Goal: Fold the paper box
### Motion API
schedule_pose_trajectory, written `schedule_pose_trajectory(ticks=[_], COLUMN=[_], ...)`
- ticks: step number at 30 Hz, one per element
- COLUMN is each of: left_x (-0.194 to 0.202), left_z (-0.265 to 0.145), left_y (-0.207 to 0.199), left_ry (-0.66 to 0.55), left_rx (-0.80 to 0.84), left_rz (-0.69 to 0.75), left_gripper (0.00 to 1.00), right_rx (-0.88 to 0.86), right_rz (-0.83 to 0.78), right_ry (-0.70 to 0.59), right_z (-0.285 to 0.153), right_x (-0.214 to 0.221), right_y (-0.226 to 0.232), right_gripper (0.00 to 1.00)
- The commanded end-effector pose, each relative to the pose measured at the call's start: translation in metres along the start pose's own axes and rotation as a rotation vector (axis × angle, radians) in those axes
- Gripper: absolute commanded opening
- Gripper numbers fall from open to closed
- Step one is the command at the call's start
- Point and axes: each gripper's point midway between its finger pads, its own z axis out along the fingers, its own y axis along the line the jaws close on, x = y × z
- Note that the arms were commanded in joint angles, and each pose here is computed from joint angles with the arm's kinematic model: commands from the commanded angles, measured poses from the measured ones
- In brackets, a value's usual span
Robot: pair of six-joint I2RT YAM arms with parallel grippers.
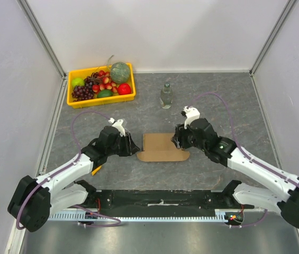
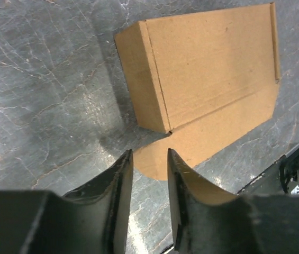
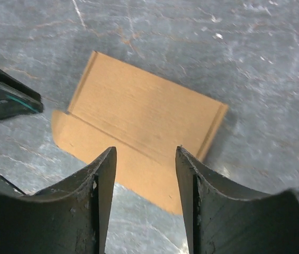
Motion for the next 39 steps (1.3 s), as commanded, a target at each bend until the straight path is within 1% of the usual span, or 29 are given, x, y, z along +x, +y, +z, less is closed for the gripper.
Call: schedule_pose_trajectory(ticks=[1, 4, 8, 15, 21, 39], left_x=[-0.003, 0.001, 0.008, 0.018, 0.019, 0.007], left_z=[-0.007, -0.006, -0.002, 0.005, 0.008, 0.01], left_y=[-0.018, -0.021, -0.025, -0.031, -0.029, -0.023], left_ry=[-0.017, -0.007, 0.011, 0.04, 0.046, 0.014], left_rx=[0.071, 0.072, 0.062, 0.03, 0.01, -0.049], left_rz=[-0.006, 0.001, 0.015, 0.047, 0.048, 0.078], left_gripper=[0.43, 0.48, 0.52, 0.54, 0.54, 0.55], right_rx=[0.123, 0.118, 0.125, 0.121, 0.113, 0.122], right_rz=[0.027, 0.048, 0.065, 0.059, 0.076, 0.105], right_ry=[0.095, 0.115, 0.116, 0.145, 0.175, 0.206], right_z=[-0.024, -0.031, -0.032, -0.026, -0.017, -0.008], right_x=[0.04, 0.051, 0.057, 0.064, 0.076, 0.088], right_y=[-0.03, -0.032, -0.034, -0.034, -0.033, -0.034], right_gripper=[0.58, 0.67, 0.75, 0.81, 0.81, 0.8])
